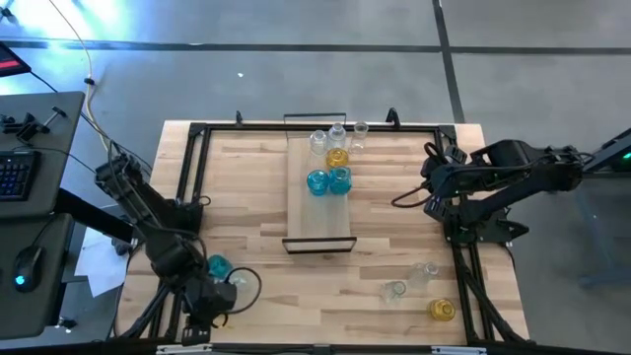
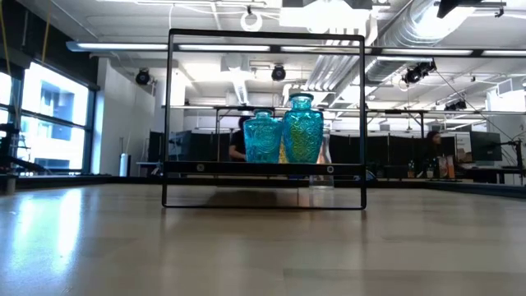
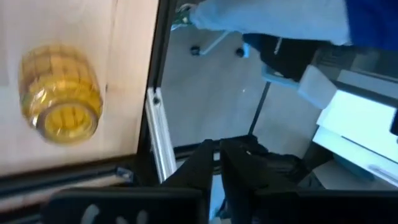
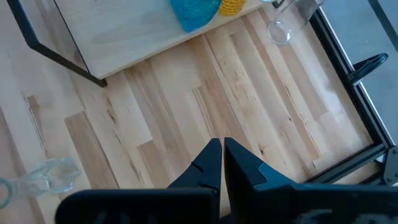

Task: Sort vases onto shelf
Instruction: Put the bottom left yellow flower vase on the shelf aligned with the other yellow flower vase

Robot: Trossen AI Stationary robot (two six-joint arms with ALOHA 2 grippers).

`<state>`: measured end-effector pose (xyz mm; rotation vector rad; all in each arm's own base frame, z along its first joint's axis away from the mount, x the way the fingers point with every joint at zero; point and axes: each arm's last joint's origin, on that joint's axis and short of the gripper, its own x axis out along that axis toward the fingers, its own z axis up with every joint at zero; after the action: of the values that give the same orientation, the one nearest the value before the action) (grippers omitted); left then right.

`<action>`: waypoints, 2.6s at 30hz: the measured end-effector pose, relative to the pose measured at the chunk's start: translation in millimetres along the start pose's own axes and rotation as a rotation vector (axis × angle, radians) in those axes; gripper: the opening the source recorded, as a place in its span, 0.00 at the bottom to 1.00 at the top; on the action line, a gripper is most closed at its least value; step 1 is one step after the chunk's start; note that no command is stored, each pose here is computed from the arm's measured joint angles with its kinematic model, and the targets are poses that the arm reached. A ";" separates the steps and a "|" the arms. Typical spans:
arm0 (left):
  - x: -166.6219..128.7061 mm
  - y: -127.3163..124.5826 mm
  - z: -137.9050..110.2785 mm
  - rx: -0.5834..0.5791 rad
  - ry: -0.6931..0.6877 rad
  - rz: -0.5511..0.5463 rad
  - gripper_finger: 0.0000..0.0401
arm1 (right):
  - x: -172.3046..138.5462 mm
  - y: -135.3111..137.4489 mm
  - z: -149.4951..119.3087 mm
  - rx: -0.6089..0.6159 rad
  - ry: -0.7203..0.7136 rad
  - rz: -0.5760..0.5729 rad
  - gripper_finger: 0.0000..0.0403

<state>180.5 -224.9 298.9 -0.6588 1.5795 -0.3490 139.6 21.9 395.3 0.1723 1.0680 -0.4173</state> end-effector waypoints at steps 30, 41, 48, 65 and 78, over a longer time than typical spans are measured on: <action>22.4 15.9 -5.0 -0.153 0.052 0.257 0.66 | 0.1 1.2 2.2 0.004 -0.022 0.008 0.00; 26.5 20.4 -2.8 -0.145 -0.045 0.355 0.72 | 0.1 1.4 2.1 0.025 -0.019 0.012 0.00; 40.7 26.8 -3.5 -0.139 -0.028 0.401 0.72 | 0.2 1.5 2.2 0.027 -0.019 0.013 0.00; 48.1 37.3 -1.4 -0.173 -0.072 0.451 0.72 | 0.1 1.6 2.1 0.043 -0.015 0.019 0.00; 65.5 39.3 3.6 -0.181 -0.048 0.489 0.72 | 0.1 1.7 2.0 0.043 -0.013 0.022 0.00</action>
<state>175.5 -232.6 223.0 -0.3933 1.6772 0.1732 142.0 22.7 396.0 0.2192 1.0436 -0.4214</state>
